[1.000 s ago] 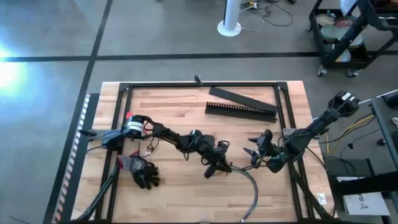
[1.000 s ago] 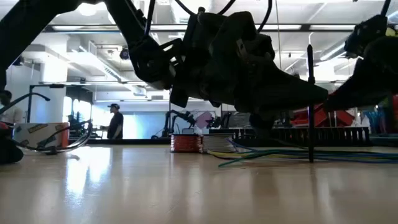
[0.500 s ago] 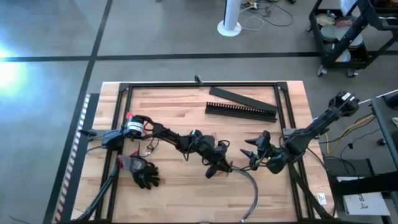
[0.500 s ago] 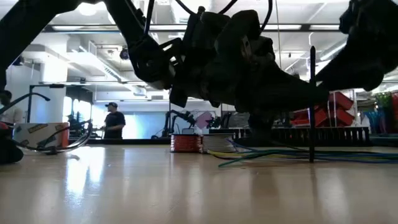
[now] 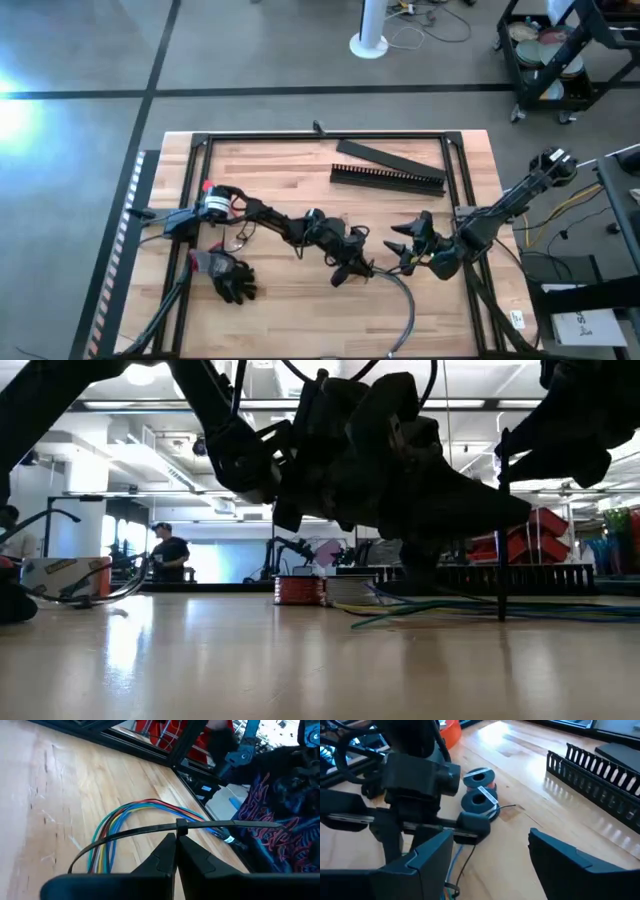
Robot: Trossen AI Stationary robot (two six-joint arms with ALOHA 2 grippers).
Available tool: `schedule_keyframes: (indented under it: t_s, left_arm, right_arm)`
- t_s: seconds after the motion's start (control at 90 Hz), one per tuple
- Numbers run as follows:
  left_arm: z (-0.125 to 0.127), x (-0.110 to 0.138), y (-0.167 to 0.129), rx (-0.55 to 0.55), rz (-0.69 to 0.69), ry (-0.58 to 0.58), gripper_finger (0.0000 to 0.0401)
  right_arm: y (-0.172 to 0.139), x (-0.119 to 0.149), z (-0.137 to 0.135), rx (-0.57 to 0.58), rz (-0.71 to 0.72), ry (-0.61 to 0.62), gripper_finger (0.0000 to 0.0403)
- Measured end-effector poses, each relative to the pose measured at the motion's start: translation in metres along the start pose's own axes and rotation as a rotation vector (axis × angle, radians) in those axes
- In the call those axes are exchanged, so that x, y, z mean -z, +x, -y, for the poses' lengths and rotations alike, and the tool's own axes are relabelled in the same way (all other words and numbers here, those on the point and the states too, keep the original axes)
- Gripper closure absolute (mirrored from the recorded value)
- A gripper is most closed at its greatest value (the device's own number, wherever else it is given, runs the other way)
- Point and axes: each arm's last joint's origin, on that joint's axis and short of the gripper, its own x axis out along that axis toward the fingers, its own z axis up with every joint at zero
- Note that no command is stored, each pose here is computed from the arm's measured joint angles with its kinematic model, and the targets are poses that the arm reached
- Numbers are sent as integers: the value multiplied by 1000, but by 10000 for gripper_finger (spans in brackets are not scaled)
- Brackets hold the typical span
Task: Ziptie cables
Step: Wrap the black zip tie on the cables
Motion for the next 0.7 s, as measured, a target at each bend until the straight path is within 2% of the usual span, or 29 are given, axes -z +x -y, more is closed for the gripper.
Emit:
schedule_keyframes:
  t_s: [0.367, 0.578, 0.7]
  left_arm:
    - [1, -1, 0, 3, 5, 51, 401]
    - [8, 3, 5, -16, 8, 78, 401]
    - [13, 5, 8, -7, 2, 97, 401]
  right_arm:
    - [-3, -11, -9, -22, 17, 36, 175]
    - [-5, -21, -16, -45, 48, 133, 164]
    - [-8, -34, -23, -57, 87, 87, 157]
